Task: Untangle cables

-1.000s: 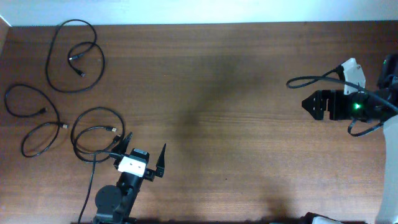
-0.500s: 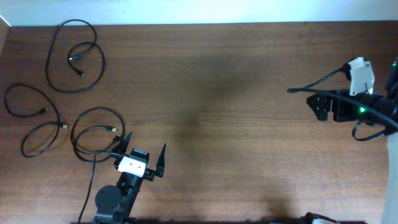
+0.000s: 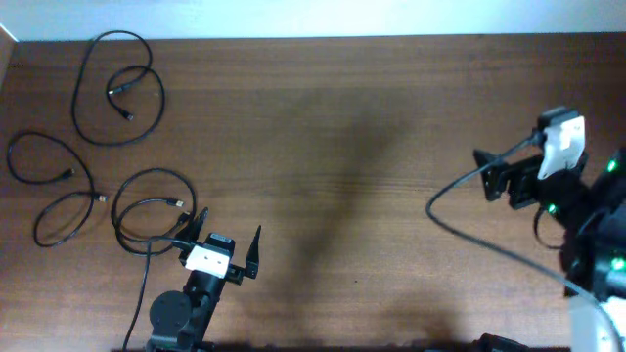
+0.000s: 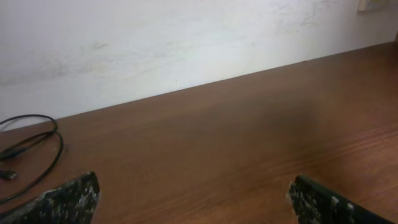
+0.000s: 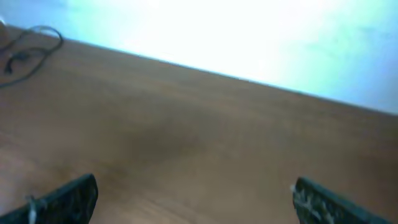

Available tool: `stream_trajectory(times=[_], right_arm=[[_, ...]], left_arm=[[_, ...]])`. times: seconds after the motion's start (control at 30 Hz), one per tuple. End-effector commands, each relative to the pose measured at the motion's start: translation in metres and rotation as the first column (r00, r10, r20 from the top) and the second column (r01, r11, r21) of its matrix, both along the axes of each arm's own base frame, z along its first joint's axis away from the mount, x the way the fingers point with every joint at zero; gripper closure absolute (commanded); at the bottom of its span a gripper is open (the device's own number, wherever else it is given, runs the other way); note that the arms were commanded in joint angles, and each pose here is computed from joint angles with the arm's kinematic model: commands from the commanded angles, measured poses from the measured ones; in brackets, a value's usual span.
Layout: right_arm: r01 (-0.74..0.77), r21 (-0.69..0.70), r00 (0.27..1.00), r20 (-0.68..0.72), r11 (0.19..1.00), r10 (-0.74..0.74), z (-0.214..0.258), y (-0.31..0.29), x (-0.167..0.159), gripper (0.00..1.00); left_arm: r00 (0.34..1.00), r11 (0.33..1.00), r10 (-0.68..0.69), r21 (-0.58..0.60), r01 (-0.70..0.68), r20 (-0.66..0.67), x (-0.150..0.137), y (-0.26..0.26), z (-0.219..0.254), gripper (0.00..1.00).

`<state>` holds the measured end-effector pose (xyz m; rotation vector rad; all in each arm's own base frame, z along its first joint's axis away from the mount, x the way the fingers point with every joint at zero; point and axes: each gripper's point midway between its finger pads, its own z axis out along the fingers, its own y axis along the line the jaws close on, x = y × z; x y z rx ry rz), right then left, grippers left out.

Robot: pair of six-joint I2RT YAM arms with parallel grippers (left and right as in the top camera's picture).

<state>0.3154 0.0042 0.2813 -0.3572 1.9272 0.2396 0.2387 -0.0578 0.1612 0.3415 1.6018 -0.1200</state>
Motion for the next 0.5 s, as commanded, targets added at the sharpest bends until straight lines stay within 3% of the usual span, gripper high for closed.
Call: stream_trajectory(times=[0.0,0.23,0.47], right_arm=[[-0.064,0.008,0.996,0.07,0.998,0.063,-0.013,0.018,-0.012,0.01],[-0.109,-0.058,0.963,0.241,0.992,0.12,-0.027,0.04,-0.022,0.01],[-0.087,-0.088,0.954,0.279,0.992,0.108,-0.064,0.049,-0.037,0.01]], left_arm=[[1.0,1.0,0.012,0.019,-0.012,0.007,0.001,0.003,-0.001,0.01],[1.0,1.0,0.012,0.019,-0.012,0.007,0.001,0.003,-0.001,0.01],[1.0,1.0,0.012,0.019,-0.012,0.007,0.001,0.003,-0.001,0.01]])
